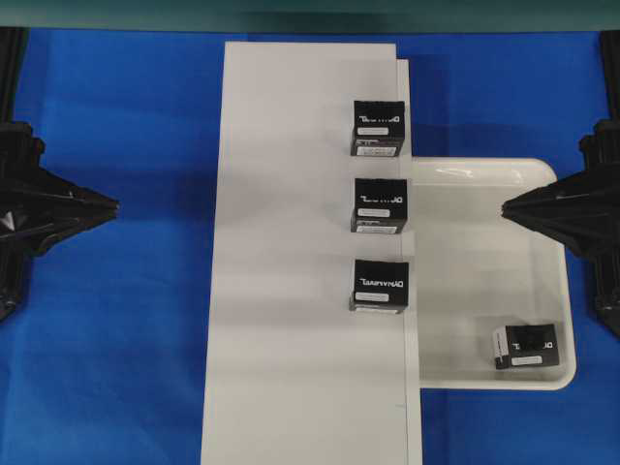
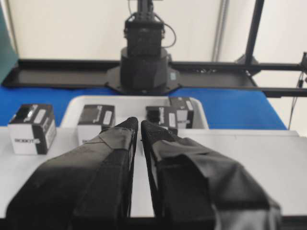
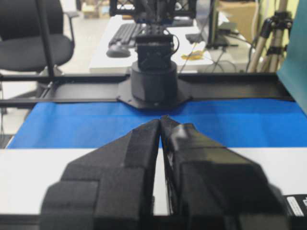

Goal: Place the box from the white plastic tray onto the white base.
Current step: 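Move the right gripper over the black-and-white box in the tray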

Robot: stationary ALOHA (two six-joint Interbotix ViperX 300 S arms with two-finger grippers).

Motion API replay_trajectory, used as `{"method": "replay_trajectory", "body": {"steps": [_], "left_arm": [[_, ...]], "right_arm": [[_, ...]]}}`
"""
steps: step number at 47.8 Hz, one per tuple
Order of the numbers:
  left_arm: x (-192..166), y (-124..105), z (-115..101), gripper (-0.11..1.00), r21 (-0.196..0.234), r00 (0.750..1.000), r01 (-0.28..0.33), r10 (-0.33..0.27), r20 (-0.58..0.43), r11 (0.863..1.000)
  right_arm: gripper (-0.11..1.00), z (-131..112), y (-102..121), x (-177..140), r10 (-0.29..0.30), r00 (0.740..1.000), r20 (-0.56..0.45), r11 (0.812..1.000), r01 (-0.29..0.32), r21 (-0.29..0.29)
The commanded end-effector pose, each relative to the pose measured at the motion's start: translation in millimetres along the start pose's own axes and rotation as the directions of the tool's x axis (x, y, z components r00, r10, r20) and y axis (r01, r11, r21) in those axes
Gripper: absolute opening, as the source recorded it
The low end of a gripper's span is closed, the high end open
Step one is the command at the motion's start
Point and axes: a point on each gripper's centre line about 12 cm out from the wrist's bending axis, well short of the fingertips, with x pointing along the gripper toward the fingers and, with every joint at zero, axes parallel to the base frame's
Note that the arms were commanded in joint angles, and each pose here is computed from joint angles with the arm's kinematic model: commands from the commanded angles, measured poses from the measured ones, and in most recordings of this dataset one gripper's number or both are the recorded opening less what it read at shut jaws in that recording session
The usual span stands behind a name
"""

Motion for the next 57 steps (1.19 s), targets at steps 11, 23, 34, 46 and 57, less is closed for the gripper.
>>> {"method": "replay_trajectory", "body": {"steps": [11, 23, 34, 46, 57], "left_arm": [[21, -5, 9, 0.01, -0.058, 0.992, 0.015, -0.023, -0.124, 0.998], [24, -5, 10, -0.05, -0.058, 0.983, 0.011, -0.022, -0.180, 0.998], [26, -2, 17, -0.05, -0.058, 0.979, -0.002, -0.010, -0.203, 0.998], [29, -1, 16, -0.05, -0.078, 0.972, -0.015, -0.004, -0.234, 0.997], [34, 0, 10, -0.05, -0.078, 0.967, -0.020, -0.001, -0.256, 0.997]], "right_arm": [[0.03, -9, 9, -4, 0.049, 0.935, -0.351, 0.977, 0.027, 0.210], [0.02, -14, 18, -21, 0.105, 0.765, -0.635, 0.969, 0.064, 0.237], [0.02, -12, 32, -32, 0.165, 0.638, -0.752, 0.975, 0.012, 0.224], [0.02, -55, 44, -32, 0.158, 0.331, -0.930, 0.984, 0.027, 0.177], [0.02, -94, 47, -23, 0.121, 0.158, -0.980, 0.991, 0.041, 0.129]]}}
